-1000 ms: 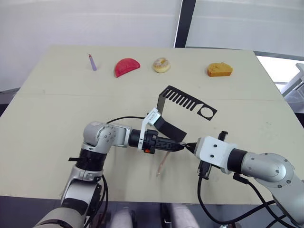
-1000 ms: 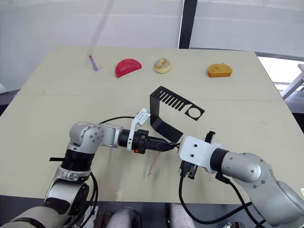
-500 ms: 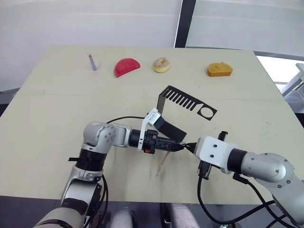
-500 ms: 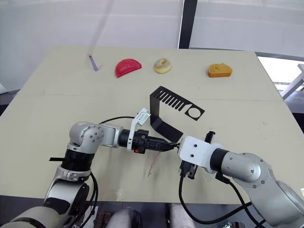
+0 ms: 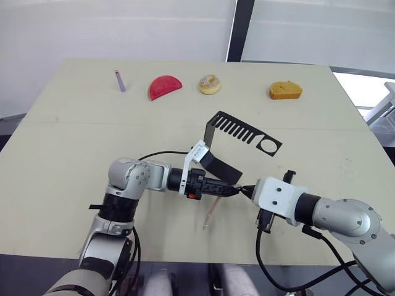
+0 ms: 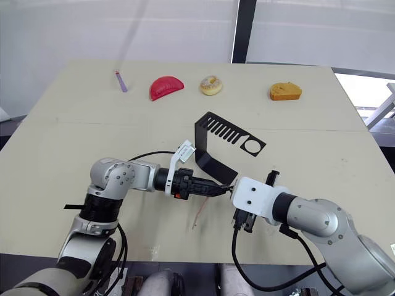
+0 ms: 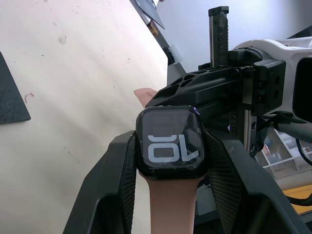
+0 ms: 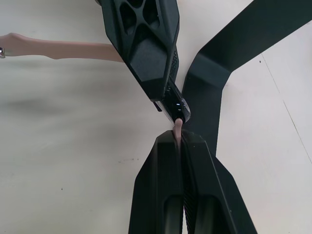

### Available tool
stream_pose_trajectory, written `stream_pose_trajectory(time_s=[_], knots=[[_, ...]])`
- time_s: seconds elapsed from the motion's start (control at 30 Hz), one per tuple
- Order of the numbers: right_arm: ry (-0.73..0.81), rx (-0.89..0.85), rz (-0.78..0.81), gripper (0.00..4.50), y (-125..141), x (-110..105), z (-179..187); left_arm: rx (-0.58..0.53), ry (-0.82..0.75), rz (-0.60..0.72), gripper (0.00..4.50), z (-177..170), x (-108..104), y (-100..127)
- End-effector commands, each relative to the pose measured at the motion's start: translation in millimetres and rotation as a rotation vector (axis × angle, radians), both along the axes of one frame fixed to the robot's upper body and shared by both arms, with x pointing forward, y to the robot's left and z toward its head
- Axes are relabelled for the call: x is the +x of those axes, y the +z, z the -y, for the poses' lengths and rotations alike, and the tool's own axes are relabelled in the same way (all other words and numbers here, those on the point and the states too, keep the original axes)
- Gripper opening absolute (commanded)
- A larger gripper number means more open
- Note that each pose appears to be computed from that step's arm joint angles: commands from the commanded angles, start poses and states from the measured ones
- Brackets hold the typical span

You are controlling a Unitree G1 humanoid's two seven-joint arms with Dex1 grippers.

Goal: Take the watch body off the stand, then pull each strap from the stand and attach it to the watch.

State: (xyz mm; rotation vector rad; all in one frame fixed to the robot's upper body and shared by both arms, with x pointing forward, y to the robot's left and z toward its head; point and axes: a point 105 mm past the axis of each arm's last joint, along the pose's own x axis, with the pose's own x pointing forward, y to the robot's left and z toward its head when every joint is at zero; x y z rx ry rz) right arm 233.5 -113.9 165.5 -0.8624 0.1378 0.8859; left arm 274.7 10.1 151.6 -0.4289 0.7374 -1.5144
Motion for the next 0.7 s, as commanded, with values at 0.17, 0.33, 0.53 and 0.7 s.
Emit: stream_pose_trajectory(time_s=[0.17,0.33,0.53,0.7], knots=[[0.092,0.027,0.045,0.0,9.1,-12.2,-15.8,-0.091,-0.15,0.057,1.6,20.8,-23.2,22.2],[0.09,0.026,0.043,0.0,8.1,-12.2,-15.4,-0.092,-0.151,0.058,1.6,21.2,-23.5,22.1],[0.09,0.023,0.05,0.0,9.5,-12.7,-14.8,-0.088,-0.144,0.061,1.6,20.9,-21.8,21.0],[0.095,0.015,0.074,0.0,17.1,-14.2,-14.0,-0.07,-0.125,0.06,1.6,18.3,-18.6,16.5]])
